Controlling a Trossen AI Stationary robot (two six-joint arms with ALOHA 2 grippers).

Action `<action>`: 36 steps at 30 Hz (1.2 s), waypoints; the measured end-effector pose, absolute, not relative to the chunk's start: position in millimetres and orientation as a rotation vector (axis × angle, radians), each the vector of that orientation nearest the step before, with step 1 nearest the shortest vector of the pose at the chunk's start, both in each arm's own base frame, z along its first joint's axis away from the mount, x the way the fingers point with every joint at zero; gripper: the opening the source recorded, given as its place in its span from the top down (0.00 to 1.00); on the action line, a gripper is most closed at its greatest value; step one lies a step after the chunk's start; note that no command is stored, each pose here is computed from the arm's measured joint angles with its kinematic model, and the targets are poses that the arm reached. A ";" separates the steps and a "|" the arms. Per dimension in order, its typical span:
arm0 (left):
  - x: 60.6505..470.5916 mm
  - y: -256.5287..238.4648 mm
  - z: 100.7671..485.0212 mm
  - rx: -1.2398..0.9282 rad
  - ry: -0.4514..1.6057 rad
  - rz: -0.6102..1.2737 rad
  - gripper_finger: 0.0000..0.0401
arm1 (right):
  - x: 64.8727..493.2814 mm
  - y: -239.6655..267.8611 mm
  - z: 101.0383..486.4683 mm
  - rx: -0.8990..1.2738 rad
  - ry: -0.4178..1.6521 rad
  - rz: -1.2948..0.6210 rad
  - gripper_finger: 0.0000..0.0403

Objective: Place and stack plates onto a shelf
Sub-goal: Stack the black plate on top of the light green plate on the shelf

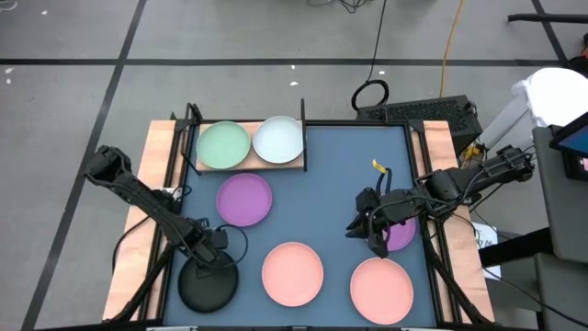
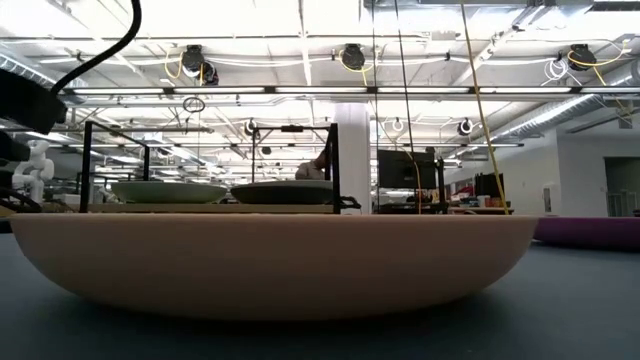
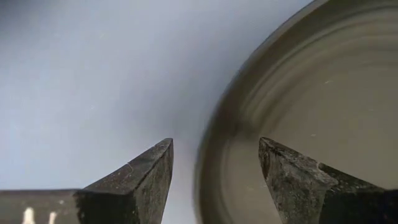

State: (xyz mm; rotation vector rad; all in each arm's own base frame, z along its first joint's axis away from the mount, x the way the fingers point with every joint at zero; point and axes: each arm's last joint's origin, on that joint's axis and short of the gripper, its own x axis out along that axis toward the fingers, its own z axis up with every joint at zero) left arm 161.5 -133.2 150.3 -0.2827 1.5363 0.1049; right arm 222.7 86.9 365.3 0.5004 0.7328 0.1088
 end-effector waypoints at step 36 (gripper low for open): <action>164.4 -137.7 149.6 -0.368 1.571 0.003 0.40 | 222.7 87.0 365.2 0.448 0.729 0.128 0.81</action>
